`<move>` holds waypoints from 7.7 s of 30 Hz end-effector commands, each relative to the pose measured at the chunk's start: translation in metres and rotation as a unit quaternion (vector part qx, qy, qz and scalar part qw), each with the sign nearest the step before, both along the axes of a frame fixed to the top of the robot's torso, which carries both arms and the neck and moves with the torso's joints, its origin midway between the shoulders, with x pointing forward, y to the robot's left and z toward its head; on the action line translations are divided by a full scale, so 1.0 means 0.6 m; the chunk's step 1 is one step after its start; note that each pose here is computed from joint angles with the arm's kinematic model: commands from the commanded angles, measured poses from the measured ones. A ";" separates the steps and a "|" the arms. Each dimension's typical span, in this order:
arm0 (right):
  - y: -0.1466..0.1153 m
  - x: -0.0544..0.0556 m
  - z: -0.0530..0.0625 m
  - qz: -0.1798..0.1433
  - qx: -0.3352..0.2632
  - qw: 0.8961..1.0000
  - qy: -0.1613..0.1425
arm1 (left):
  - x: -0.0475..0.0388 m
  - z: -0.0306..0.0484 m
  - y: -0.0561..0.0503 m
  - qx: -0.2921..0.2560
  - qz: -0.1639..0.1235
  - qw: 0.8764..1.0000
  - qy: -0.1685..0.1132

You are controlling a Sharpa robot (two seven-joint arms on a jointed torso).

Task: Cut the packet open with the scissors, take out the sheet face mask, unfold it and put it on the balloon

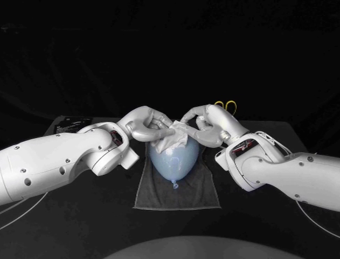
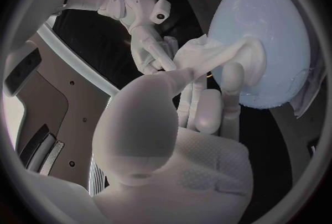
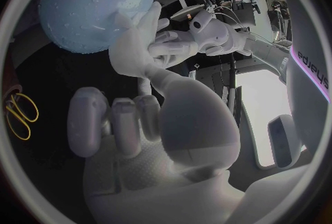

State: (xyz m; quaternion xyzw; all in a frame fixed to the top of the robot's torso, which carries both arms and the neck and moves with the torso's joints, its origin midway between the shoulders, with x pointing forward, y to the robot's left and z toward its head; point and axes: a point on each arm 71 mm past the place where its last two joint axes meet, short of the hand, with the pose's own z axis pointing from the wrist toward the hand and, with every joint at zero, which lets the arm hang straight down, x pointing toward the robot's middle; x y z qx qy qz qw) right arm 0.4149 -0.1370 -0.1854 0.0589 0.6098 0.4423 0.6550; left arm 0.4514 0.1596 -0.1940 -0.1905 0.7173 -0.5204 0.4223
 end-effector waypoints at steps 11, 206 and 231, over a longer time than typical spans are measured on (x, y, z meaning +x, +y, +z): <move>0.005 -0.002 -0.001 0.015 0.004 1.000 0.008 | 0.003 0.000 -0.002 0.001 0.018 1.000 0.004; -0.017 0.012 0.045 -0.016 0.079 0.997 -0.020 | 0.002 -0.012 0.019 0.001 -0.069 0.996 0.064; -0.004 0.013 0.067 -0.004 0.084 0.996 -0.028 | 0.017 -0.005 -0.013 0.028 -0.024 0.999 -0.007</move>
